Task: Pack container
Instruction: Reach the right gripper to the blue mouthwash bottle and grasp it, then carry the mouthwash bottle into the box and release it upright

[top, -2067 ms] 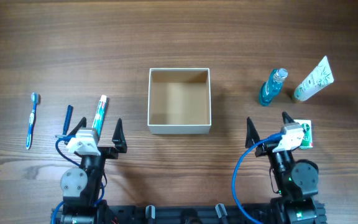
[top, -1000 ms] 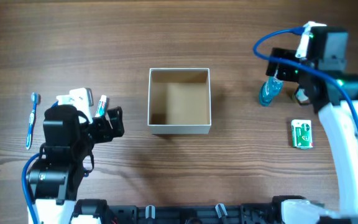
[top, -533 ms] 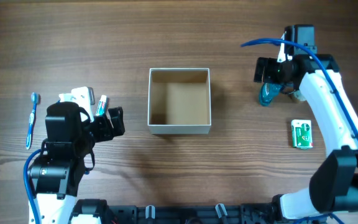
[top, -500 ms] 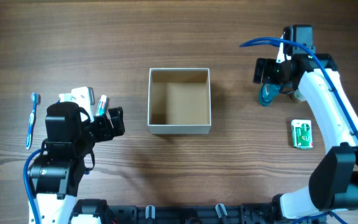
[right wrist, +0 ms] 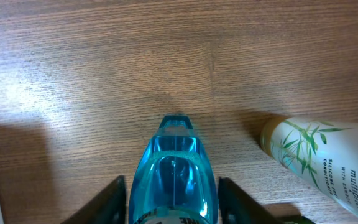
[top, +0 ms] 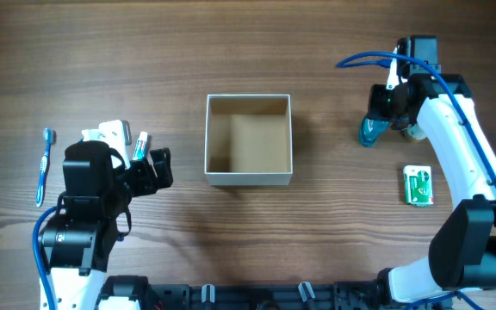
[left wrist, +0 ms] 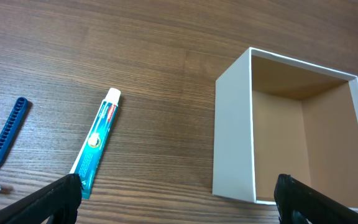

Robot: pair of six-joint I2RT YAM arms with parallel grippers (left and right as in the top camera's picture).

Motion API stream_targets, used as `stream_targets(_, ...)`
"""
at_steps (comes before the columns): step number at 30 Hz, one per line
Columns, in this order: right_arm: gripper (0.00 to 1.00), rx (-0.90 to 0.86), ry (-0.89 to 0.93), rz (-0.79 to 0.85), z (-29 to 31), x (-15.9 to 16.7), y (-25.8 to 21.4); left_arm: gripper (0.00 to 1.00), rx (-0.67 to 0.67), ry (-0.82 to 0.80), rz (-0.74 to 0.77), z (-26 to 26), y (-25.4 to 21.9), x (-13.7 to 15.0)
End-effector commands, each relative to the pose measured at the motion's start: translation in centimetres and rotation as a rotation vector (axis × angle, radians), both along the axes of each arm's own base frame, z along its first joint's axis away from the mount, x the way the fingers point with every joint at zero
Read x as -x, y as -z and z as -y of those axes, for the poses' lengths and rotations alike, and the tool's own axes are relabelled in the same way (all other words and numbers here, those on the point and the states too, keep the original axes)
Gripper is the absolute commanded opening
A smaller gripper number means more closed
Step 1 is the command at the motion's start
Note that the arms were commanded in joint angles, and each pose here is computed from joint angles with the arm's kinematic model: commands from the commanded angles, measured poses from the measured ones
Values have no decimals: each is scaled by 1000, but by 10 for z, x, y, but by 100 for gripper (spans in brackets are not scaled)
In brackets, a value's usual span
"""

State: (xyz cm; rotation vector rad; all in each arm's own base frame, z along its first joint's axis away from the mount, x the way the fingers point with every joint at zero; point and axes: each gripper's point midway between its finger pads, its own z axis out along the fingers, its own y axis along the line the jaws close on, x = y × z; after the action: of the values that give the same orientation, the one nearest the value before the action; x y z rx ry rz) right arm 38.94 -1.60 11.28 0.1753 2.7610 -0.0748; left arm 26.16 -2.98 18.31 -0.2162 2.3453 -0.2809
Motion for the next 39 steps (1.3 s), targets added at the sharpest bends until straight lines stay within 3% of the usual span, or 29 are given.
stream_targets(1, 36, -4, -3, -4, 0, -2, 1, 100, 26, 4, 16, 3, -8, -2)
stream_targets(6, 32, -4, -2, -4, 0, -2, 1, 100, 25, 4, 16, 3, -8, -2)
stream_targets(7, 27, -4, -3, -4, 0, -2, 1, 100, 26, 4, 16, 3, -8, -2)
stream_targets(9, 4, -6, 3, 5, 0, -3, -1, 100, 26, 4, 16, 3, -8, -2)
stream_targets(12, 4, -6, 0, 49, -1, -2, -19, 100, 26, 4, 16, 3, -8, -2)
stream_targets(16, 4, -9, -75, 235, -29, 8, -103, 100, 16, -10, 9, 0, -7, -1)
stream_targets(20, 4, 60, -167, 333, -68, 27, -180, 100, 5, -164, 3, -26, -10, -1)
stream_targets(24, 4, -39, -283, 438, -141, 39, -229, 100, -6, -345, -42, -67, -19, 4)
stream_targets(27, 4, -99, -316, 422, -184, 38, -222, 100, -51, -272, -113, -68, -19, -1)
stream_targets(31, 4, -140, -335, 317, -248, 32, -171, 100, -78, -212, -273, -67, 16, -4)
stream_targets(39, 4, -136, -233, 249, -301, 11, -100, 100, -86, -162, -294, -64, 24, -9)
